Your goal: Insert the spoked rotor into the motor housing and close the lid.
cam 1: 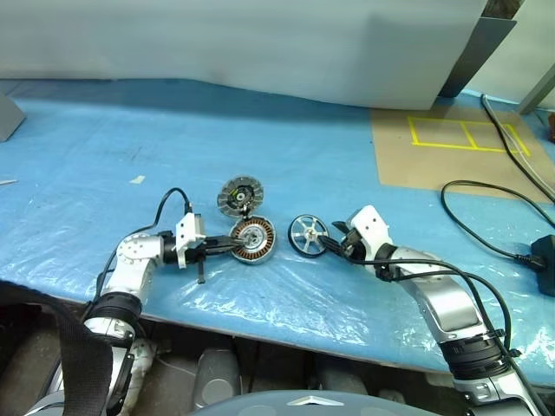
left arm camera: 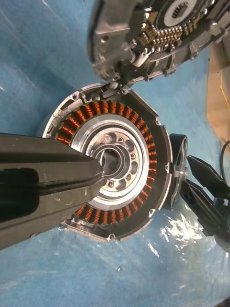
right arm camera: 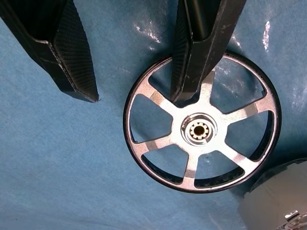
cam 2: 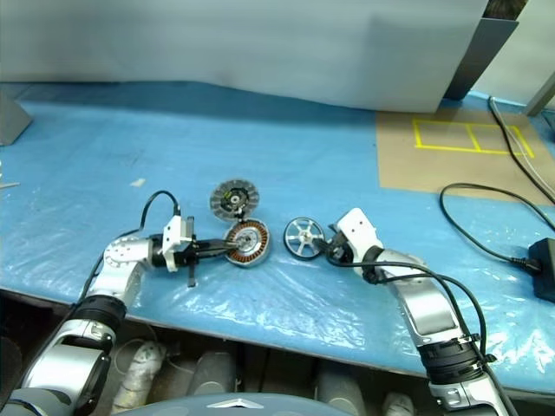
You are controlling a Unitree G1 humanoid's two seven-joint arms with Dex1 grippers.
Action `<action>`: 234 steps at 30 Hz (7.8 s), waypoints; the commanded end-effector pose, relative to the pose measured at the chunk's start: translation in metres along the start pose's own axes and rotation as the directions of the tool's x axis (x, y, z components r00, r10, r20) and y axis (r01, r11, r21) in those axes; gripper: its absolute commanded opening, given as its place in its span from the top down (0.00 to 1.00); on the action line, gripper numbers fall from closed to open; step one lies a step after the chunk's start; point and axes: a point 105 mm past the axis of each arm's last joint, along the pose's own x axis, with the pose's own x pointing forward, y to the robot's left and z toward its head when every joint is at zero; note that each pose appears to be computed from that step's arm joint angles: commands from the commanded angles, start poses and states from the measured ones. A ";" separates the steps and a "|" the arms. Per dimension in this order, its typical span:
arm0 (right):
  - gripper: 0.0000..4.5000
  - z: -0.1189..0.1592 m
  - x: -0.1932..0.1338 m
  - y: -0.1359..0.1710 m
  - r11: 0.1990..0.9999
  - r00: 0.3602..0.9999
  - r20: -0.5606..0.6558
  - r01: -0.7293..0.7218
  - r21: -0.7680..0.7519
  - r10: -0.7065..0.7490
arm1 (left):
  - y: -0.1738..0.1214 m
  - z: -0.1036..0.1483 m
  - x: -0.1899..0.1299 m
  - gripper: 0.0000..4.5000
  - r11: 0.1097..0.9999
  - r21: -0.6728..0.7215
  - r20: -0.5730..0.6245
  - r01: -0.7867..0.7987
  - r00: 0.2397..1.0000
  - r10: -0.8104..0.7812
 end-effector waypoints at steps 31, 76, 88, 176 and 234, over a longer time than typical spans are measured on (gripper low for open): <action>0.45 -0.011 0.004 0.005 1.000 1.000 -0.018 -0.017 -0.002 0.017 | 0.013 0.106 0.012 0.70 0.989 -0.128 0.234 -0.072 0.967 0.100; 0.45 0.070 -0.028 0.006 0.985 0.976 0.134 -0.170 -0.020 0.171 | 0.001 0.005 -0.030 0.01 0.960 -0.083 -0.216 -0.267 0.945 0.245; 0.45 0.054 -0.025 0.000 0.994 0.989 0.093 -0.113 -0.011 0.113 | 0.007 -0.019 -0.035 0.04 0.947 -0.088 -0.287 -0.308 0.918 0.272; 0.45 0.024 -0.036 0.034 0.940 0.947 -0.042 -0.320 -0.117 0.318 | 0.015 0.049 0.025 0.85 0.986 0.011 -0.110 -0.165 0.980 0.165; 0.90 0.100 -0.011 0.027 0.870 0.894 0.075 -0.406 -0.280 0.441 | 0.012 0.072 -0.034 0.40 0.958 -0.133 -0.042 -0.256 0.967 0.252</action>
